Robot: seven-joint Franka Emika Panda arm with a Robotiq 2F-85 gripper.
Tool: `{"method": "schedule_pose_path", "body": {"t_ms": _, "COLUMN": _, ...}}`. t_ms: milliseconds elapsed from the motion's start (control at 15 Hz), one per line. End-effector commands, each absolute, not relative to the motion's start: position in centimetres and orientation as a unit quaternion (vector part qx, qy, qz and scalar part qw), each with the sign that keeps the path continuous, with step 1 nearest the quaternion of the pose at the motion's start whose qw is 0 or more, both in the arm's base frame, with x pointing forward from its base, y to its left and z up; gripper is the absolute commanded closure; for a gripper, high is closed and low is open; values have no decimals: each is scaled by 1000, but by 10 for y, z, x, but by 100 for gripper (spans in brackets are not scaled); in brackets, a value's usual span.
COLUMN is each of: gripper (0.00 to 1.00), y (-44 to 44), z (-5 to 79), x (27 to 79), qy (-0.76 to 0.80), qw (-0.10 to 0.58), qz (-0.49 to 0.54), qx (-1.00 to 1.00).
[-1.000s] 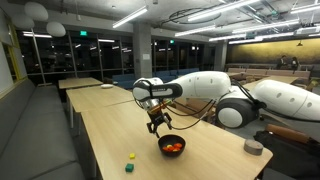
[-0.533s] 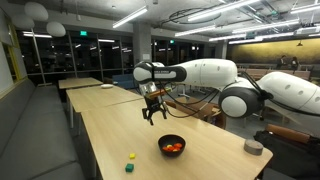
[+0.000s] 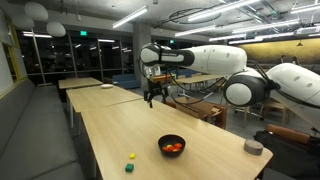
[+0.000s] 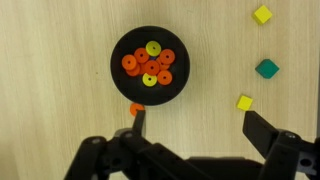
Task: Put some of the orange discs on the table into the bowl
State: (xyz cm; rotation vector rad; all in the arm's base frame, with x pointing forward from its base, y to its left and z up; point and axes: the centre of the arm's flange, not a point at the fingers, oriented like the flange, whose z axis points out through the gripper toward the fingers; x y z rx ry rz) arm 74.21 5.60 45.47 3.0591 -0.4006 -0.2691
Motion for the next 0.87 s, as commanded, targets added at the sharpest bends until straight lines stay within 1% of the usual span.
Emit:
{"method": "schedule_pose_path", "body": {"t_ms": 0, "gripper": 0, "y": 30, "z": 458, "x": 669, "qy": -149, "qw": -3, "qz": -61, "qx": 987}}
{"method": "schedule_pose_path", "body": {"t_ms": 467, "gripper": 0, "y": -3, "z": 479, "x": 666, "qy": -187, "qw": -12, "qz": -44, "qx": 981}}
{"method": "schedule_pose_path", "body": {"t_ms": 533, "gripper": 0, "y": 4, "z": 494, "x": 739, "qy": -171, "qw": 8, "qz": -56, "qx": 984}}
{"method": "schedule_pose_path", "body": {"t_ms": 800, "gripper": 0, "y": -4, "z": 497, "x": 738, "qy": -180, "qw": 6, "qz": -54, "qx": 982}}
